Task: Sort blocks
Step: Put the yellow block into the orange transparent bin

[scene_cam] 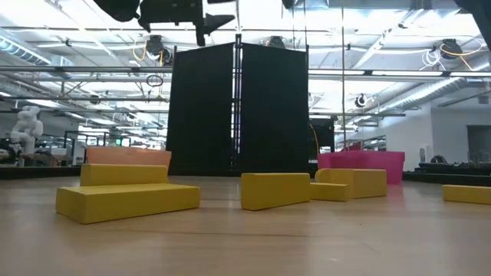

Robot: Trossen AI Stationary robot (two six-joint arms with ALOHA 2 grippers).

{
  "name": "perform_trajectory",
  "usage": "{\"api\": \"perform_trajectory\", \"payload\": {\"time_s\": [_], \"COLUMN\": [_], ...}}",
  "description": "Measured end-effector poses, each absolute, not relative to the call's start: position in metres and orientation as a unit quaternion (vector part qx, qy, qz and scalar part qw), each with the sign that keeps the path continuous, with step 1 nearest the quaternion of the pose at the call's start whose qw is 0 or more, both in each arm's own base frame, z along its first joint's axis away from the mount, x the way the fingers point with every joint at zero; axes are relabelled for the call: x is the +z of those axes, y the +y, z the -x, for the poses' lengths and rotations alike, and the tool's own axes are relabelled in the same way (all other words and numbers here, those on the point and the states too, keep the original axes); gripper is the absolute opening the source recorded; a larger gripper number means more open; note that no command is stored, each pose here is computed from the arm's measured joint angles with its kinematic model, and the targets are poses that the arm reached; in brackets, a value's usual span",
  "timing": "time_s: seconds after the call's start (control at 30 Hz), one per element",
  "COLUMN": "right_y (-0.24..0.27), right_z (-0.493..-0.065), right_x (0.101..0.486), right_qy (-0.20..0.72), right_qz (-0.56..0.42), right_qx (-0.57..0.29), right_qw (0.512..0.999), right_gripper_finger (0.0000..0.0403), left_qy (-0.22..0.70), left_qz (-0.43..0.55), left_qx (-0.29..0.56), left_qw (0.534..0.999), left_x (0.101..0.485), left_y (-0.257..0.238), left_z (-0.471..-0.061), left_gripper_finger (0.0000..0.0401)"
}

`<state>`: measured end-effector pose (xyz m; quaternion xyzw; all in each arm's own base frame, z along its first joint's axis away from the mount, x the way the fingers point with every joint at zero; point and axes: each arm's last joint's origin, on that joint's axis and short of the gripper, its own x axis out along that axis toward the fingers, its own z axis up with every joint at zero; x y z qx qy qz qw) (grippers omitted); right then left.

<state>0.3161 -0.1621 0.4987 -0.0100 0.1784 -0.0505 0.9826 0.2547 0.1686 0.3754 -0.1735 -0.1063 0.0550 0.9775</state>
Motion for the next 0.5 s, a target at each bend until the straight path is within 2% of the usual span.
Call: {"api": "perform_trajectory", "payload": {"time_s": [0.17,0.5], "right_y": [-0.169,-0.176], "right_z": [-0.328,-0.326], "right_x": [0.493,0.503], "right_qy": [0.167,0.105], "right_qz": [0.017,-0.01], "right_qx": [-0.049,0.025], "right_qw": [0.985,0.994], "right_gripper_finger": [0.0114,0.0114], "left_qy": [-0.16,-0.195], "left_qz": [0.147,0.165], "left_qx": [0.059,0.03], "left_qw": [0.974,0.966], "left_x": [0.386,0.394], "left_y": [0.163,0.158], "left_z": [-0.256,-0.255], "left_gripper_finger": [0.0292,0.0299]}}
